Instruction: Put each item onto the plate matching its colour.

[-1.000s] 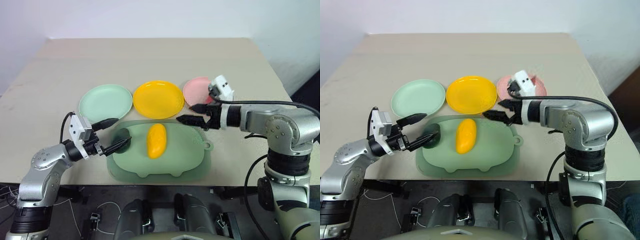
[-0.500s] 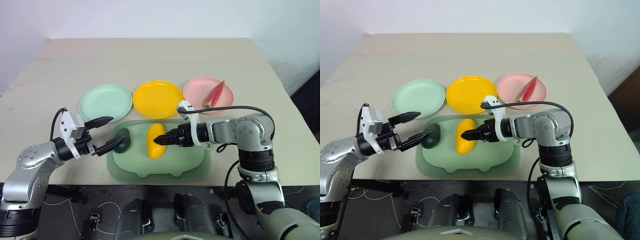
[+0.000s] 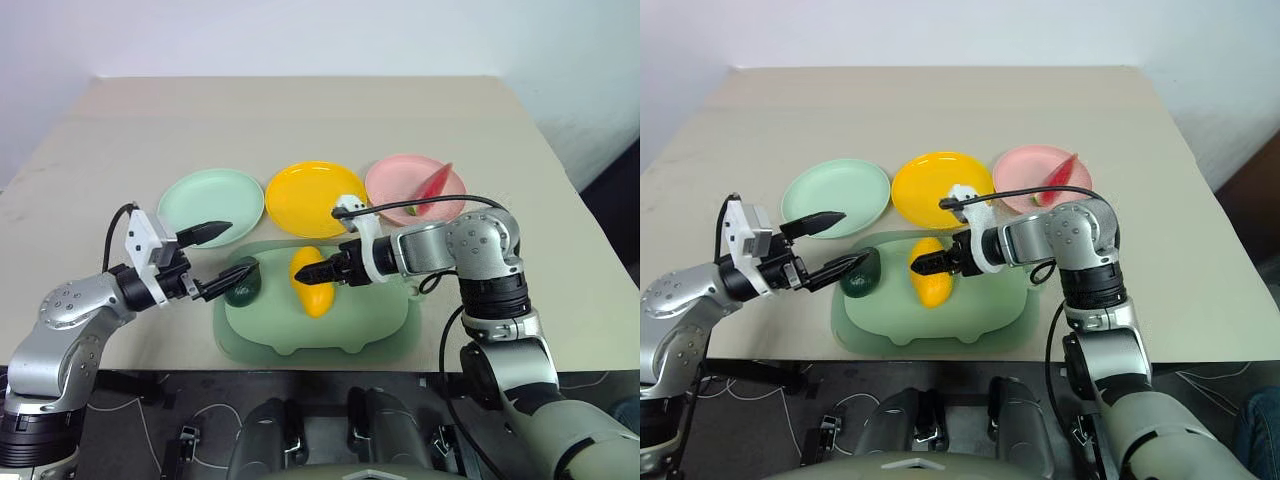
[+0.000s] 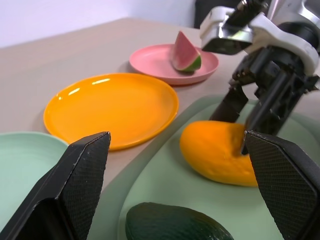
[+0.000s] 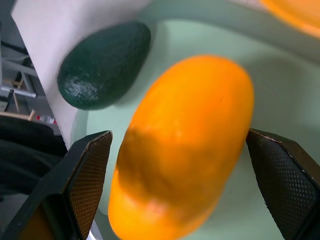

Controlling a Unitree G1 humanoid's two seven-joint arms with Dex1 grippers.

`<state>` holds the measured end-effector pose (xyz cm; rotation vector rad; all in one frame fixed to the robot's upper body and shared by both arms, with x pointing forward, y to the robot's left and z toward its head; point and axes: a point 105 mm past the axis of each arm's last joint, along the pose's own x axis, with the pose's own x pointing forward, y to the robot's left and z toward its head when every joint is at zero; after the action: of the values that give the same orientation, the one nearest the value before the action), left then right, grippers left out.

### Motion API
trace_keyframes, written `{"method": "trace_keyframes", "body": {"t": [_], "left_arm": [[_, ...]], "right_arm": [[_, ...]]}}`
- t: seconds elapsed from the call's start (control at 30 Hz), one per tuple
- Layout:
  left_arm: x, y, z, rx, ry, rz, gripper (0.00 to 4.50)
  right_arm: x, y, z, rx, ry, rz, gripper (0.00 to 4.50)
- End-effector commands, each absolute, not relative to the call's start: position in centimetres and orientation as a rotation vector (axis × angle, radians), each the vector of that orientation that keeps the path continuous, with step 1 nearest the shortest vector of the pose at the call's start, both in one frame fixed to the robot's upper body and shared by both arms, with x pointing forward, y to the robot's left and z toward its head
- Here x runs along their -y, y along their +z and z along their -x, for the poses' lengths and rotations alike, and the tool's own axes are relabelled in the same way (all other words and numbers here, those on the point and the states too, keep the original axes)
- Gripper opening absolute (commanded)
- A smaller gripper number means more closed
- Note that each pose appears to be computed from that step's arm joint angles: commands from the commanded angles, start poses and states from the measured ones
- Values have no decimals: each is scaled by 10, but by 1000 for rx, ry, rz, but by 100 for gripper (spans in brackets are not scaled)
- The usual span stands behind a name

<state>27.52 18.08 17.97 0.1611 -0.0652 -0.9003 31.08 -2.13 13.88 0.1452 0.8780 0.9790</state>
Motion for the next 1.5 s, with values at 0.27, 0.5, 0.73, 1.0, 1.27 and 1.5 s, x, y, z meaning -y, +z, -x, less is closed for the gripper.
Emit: {"method": "trace_keyframes", "body": {"t": [0.27,0.5,0.73,1.0,1.27,1.5], "left_arm": [[-177,190,-276,103,-916,-173,450],[-185,186,-271,102,-893,-166,450],[-194,181,-267,98,-852,-154,450],[-196,176,-260,99,-827,-148,450],[-193,177,-257,102,-817,-148,450],[-195,176,-260,100,-817,-146,450]], "right_arm": [[10,143,-298,-871,1048,26,336],[23,219,-321,-538,1086,-7,327],[35,230,-387,-442,907,10,327],[11,203,-438,-394,811,142,327],[2,190,-447,-404,786,128,401],[6,209,-448,-353,810,127,446]]}}
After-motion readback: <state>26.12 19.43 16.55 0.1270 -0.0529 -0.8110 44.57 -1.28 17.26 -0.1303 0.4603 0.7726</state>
